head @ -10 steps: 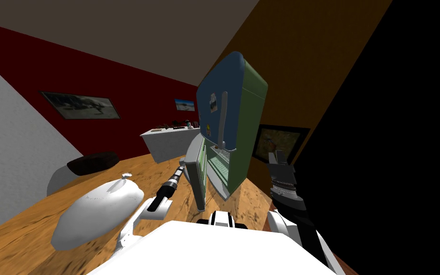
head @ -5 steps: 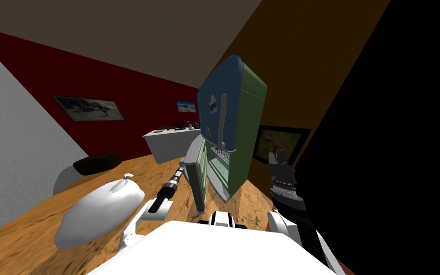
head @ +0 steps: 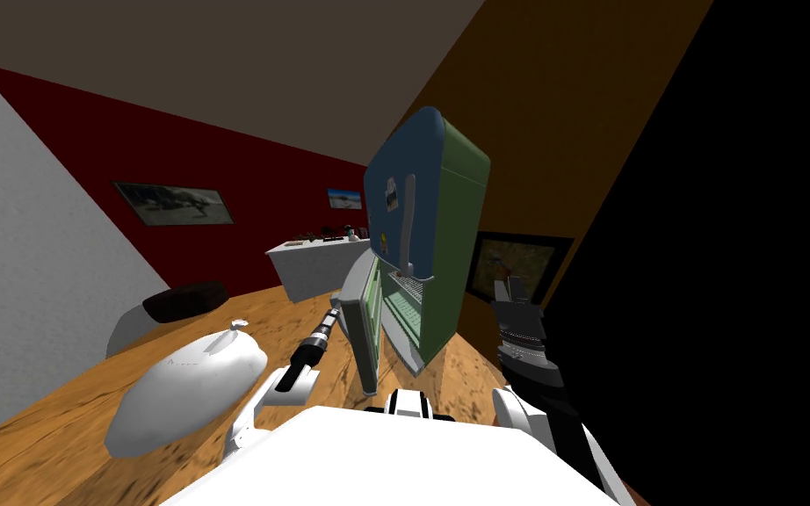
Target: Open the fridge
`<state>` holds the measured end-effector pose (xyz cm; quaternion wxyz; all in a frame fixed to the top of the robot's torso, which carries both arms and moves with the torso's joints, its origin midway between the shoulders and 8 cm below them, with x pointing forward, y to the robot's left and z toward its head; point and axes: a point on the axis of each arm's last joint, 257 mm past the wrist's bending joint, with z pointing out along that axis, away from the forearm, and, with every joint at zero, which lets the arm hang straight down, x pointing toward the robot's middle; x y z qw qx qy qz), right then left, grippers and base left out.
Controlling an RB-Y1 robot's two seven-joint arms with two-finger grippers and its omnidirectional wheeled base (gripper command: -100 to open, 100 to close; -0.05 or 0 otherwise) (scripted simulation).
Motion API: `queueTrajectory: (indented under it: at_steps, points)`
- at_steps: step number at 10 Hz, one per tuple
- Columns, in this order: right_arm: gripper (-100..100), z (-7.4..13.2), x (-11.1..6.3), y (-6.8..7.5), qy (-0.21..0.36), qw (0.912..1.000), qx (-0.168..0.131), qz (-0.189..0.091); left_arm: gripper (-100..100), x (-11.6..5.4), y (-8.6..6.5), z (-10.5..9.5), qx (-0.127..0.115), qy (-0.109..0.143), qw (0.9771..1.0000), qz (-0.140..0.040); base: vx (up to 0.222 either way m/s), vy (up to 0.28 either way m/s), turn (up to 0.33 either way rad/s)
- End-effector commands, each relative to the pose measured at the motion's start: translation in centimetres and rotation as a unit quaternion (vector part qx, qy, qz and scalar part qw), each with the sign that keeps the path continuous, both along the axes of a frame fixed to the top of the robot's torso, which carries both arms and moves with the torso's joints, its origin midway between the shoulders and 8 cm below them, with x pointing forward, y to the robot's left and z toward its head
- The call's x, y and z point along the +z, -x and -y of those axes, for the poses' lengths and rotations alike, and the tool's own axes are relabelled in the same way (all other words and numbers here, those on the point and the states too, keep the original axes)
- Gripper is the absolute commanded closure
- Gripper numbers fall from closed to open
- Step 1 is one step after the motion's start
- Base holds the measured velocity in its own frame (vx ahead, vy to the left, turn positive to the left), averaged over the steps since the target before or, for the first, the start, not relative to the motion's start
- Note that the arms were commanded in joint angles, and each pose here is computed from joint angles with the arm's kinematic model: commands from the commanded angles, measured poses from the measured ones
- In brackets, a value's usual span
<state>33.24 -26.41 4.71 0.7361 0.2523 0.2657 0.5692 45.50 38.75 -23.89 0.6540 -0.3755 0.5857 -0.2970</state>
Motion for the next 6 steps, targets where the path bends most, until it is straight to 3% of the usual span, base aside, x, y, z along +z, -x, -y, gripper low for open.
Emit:
queueTrajectory:
  at_steps: [1,6]
  points:
    - [0,0.0,0.0,0.0,0.0,1.0,0.0,0.0,-100,-1.9,0.4,-0.1,0.004,-0.001,0.9999,-0.015,0.016,-0.015,0.024]
    - [0,0.0,0.0,0.0,0.0,1.0,0.0,0.0,-100,-3.7,0.6,-0.3,0.008,-0.003,0.9998,-0.018,0.018,-0.018,0.03]
